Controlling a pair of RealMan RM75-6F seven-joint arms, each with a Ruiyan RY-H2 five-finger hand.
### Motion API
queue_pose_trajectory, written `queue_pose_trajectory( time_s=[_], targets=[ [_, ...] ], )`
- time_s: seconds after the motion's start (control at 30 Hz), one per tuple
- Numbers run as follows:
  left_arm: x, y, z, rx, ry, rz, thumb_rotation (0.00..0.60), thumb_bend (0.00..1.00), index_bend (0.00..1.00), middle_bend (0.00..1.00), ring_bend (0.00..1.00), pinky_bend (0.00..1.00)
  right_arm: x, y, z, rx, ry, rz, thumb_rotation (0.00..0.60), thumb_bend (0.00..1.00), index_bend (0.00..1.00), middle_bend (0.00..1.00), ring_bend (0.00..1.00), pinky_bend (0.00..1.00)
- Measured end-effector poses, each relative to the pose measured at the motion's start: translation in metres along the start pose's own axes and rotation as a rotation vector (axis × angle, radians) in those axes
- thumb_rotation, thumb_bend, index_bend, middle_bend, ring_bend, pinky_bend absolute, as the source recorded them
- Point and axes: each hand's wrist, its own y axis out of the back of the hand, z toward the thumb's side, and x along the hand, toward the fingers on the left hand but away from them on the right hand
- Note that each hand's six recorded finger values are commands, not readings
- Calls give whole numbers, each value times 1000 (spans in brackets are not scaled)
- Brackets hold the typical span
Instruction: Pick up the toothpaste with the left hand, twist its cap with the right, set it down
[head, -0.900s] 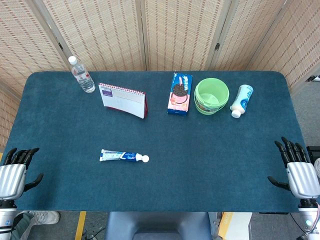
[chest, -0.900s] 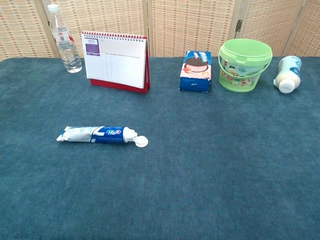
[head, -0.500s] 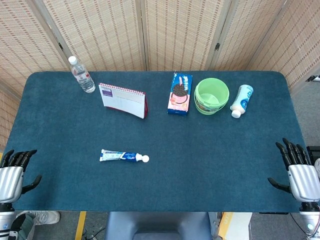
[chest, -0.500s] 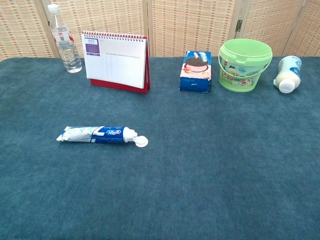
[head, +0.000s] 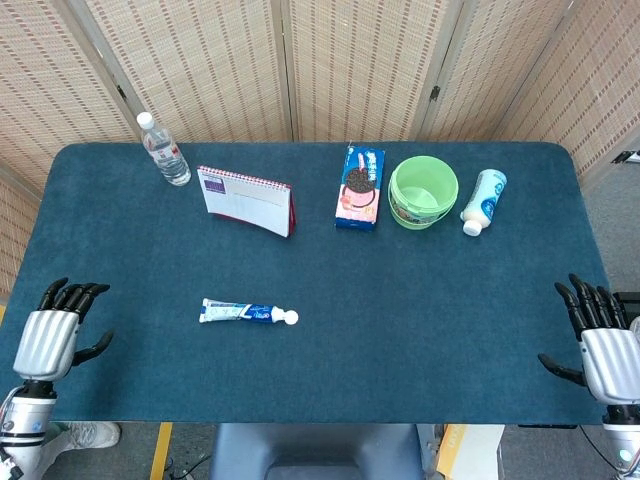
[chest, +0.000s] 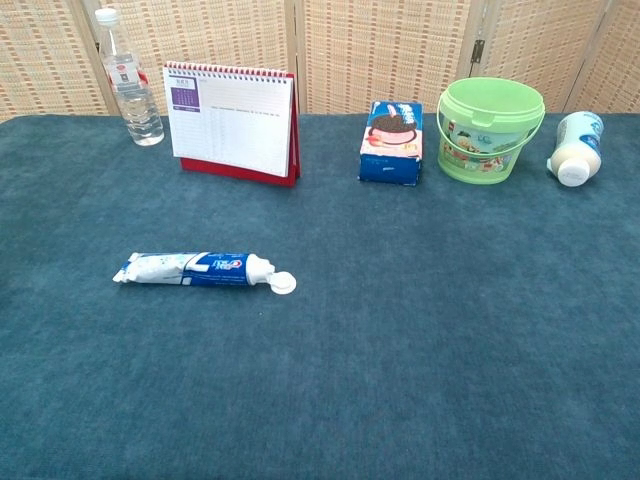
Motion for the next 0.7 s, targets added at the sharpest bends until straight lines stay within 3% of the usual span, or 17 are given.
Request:
queue_pose_trajectory(
  time_s=[0.3, 0.47, 0.7],
  targets=[
    [48, -15, 46, -33, -158, -77, 600, 293, 212, 304, 242, 166, -2, 7, 4, 4, 17, -9, 600, 0, 0, 0, 0, 0],
    [73, -28, 80, -4, -250, -120, 600, 294, 217, 304, 244, 166, -4, 8, 6, 6, 23, -6, 600, 0, 0, 0, 0, 0],
    [95, -54, 112, 28, -277, -157, 600, 296, 261, 304, 259, 167, -6, 6, 6, -1, 23, 1, 600, 0, 0, 0, 0, 0]
  ],
)
